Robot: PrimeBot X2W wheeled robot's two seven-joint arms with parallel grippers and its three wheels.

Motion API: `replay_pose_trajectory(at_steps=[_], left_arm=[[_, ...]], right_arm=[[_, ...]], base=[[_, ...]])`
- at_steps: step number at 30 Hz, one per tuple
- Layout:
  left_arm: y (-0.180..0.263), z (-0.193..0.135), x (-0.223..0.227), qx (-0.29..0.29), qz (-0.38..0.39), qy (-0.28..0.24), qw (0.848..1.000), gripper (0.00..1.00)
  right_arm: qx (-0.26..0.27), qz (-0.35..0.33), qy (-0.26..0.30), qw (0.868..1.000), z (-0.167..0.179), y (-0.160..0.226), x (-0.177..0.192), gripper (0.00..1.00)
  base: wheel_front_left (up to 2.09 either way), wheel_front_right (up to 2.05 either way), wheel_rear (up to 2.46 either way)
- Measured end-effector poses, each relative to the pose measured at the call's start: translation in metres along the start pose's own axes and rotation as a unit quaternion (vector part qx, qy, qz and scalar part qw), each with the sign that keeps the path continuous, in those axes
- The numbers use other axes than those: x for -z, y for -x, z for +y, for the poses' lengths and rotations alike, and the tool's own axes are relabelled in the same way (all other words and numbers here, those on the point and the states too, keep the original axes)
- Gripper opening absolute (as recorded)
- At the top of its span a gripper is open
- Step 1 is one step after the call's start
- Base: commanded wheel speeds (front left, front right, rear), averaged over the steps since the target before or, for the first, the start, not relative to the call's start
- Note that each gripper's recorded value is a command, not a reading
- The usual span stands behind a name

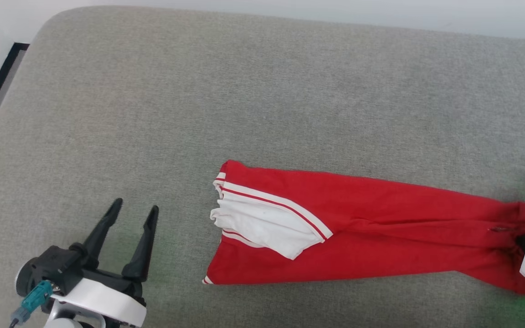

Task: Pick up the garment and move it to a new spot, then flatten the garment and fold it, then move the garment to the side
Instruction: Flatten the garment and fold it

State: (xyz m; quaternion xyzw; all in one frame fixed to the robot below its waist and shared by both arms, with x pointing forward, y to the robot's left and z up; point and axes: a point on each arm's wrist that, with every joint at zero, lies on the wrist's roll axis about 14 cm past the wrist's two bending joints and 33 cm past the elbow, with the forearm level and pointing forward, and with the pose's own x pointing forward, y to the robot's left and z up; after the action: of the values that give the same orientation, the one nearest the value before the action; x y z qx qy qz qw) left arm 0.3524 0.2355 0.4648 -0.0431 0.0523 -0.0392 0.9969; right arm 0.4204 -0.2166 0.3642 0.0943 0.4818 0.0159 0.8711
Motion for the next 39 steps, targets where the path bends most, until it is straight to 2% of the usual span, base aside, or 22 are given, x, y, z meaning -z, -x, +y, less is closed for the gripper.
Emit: replay_pose_trajectory(at_steps=[6, 10, 17, 21, 25, 29, 34, 39], left_arm=[[-0.008, -0.002, -0.007, 0.008, -0.011, -0.005, 1.0, 1.0], [-0.016, -0.006, -0.011, 0.017, -0.019, -0.008, 1.0, 1.0], [-0.03, -0.011, -0.012, 0.03, -0.021, -0.008, 0.999, 1.0], [-0.032, -0.011, -0.013, 0.032, -0.022, -0.007, 0.999, 1.0], [-0.033, -0.013, -0.014, 0.035, -0.025, -0.007, 0.999, 1.0], [-0.031, -0.017, -0.014, 0.039, -0.026, -0.007, 0.999, 1.0], [-0.026, -0.021, -0.014, 0.037, -0.028, 0.003, 0.999, 1.0], [-0.022, -0.023, -0.011, 0.038, -0.024, 0.009, 0.999, 1.0]], right_arm=[[0.02, -0.05, -0.033, 0.998, -0.019, 0.01, -0.024, 0.0], [0.077, -0.091, -0.057, 0.991, -0.066, 0.029, -0.042, 0.0], [0.19, -0.178, -0.124, 0.958, -0.154, 0.085, -0.073, 0.0], [0.212, -0.199, -0.135, 0.947, -0.167, 0.102, -0.079, 0.0], [0.191, -0.204, -0.111, 0.954, -0.149, 0.103, -0.086, 0.0], [0.147, -0.196, -0.052, 0.968, -0.111, 0.096, -0.087, 0.0], [0.06, -0.176, 0.031, 0.982, -0.038, 0.089, -0.079, 0.0], [-0.053, -0.153, 0.092, 0.983, 0.046, 0.084, -0.064, 0.0]], base=[[0.0, 0.0, 0.0], [0.0, 0.0, 0.0], [0.0, 0.0, 0.0], [0.0, 0.0, 0.0], [0.0, 0.0, 0.0], [0.0, 0.0, 0.0], [0.0, 0.0, 0.0], [0.0, 0.0, 0.0]])
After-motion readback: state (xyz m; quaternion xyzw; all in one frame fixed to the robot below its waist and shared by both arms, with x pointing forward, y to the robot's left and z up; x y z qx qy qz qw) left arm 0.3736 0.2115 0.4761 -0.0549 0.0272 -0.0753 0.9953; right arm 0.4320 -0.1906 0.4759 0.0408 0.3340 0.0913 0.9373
